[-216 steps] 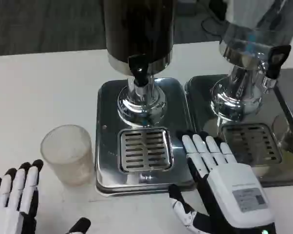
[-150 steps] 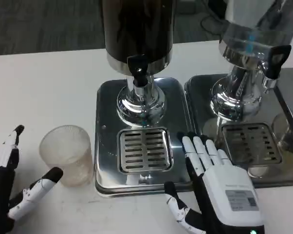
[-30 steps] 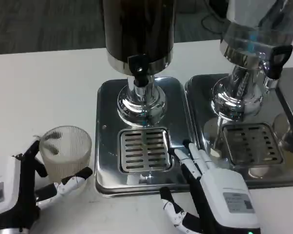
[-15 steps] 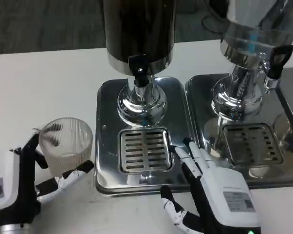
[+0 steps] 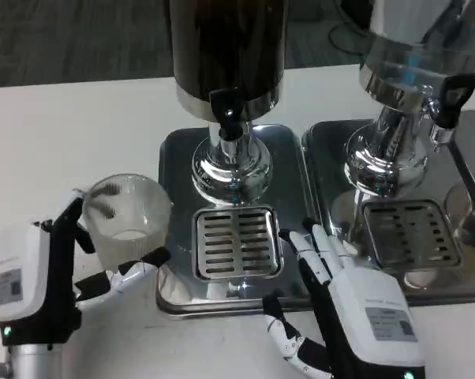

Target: Grasp the cup under the faucet to collect the drink, then remove the cup.

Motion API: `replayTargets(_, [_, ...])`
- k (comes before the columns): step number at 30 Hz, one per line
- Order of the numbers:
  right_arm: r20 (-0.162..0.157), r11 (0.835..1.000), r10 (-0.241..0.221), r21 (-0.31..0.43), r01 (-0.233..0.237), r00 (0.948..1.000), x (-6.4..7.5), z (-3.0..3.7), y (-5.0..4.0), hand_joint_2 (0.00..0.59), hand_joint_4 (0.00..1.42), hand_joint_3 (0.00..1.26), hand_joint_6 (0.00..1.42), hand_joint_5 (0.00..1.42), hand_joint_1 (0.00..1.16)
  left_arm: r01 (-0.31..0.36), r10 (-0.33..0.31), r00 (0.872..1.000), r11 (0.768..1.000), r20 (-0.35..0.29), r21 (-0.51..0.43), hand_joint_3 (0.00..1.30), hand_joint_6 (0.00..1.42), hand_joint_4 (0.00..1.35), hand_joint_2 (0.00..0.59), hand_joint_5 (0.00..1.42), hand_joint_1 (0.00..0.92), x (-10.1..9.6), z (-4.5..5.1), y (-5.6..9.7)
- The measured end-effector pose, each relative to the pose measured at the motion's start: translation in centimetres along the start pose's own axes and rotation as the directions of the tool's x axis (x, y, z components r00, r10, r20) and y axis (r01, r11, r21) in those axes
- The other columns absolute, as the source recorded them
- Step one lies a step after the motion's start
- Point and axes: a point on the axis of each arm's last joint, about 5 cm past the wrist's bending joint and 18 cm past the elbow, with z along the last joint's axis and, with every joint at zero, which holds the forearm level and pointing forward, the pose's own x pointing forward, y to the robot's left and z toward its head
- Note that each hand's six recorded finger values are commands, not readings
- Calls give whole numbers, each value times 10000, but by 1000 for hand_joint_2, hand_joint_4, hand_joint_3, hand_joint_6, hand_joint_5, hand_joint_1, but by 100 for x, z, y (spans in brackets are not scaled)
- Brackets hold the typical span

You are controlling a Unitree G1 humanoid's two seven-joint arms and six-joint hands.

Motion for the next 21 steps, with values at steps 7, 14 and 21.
replayTargets(7, [-37,9999,-169,6,169,9999,16,15,2,425,1,111,236,62,393,873,-866,9940,9962,662,-65,492,1194,647,43,919,572,53,80,-124])
replayTargets(14, [-135,9997,-228,-29,227,9996,15,14,4,425,1,113,235,61,392,1258,-1256,9887,9921,815,29,492,1191,645,40,916,566,233,192,-309])
replayTargets(21, [-223,9996,-239,-169,235,9995,1,14,7,425,1,114,235,61,392,1474,-1466,9845,9891,963,-14,492,1191,645,40,915,562,392,298,-440])
